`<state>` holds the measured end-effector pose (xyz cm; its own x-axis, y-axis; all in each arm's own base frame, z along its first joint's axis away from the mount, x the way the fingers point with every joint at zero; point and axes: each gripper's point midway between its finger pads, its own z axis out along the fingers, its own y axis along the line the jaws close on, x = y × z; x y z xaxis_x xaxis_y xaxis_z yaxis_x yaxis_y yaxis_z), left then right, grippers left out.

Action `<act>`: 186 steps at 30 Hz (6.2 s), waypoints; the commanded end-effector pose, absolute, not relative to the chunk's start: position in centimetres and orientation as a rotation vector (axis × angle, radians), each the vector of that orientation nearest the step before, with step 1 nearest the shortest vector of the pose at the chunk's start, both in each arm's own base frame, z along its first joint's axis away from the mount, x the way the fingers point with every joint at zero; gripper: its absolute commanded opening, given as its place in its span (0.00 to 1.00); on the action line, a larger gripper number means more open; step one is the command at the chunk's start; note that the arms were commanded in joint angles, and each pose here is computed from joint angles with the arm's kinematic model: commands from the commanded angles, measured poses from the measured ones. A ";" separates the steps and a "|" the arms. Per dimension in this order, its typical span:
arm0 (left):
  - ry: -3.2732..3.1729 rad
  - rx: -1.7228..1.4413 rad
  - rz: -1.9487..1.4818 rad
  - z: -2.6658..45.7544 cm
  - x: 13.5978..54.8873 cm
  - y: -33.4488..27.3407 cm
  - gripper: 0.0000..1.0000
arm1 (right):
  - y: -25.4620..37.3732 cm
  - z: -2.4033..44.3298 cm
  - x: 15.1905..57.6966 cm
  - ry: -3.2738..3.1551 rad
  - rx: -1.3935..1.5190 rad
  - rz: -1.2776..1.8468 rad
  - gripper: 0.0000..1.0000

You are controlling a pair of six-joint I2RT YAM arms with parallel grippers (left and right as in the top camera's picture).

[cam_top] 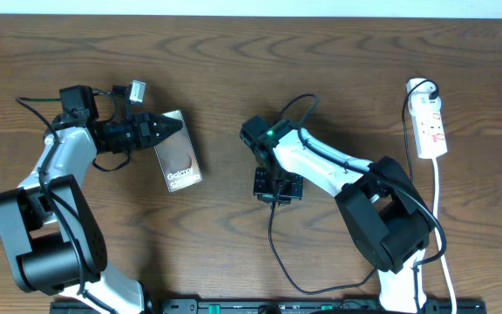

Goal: Plug charger to phone and switch on socket

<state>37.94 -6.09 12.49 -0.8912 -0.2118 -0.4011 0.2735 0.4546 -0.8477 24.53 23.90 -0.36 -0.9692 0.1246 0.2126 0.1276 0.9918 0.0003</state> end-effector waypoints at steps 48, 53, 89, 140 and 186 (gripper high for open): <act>2.225 0.074 -1.461 13.4 37.9 -6.3 0.07 | 23.6 -1.6 25.6 -2.970 -0.190 0.019 0.01; 2.225 0.074 -1.462 13.4 37.9 -6.3 0.07 | 23.8 -1.6 25.5 -2.959 -0.190 0.001 0.01; 2.219 0.063 -1.457 13.5 38.1 -6.0 0.07 | 35.7 8.2 23.3 -2.258 1.322 -1.669 0.01; 2.218 0.058 -1.454 13.5 38.1 -5.8 0.07 | 23.0 -2.0 23.3 -2.878 0.347 0.004 0.01; 2.218 0.058 -1.454 13.5 38.1 -5.8 0.07 | 37.4 7.0 19.9 -2.144 1.206 -1.766 0.01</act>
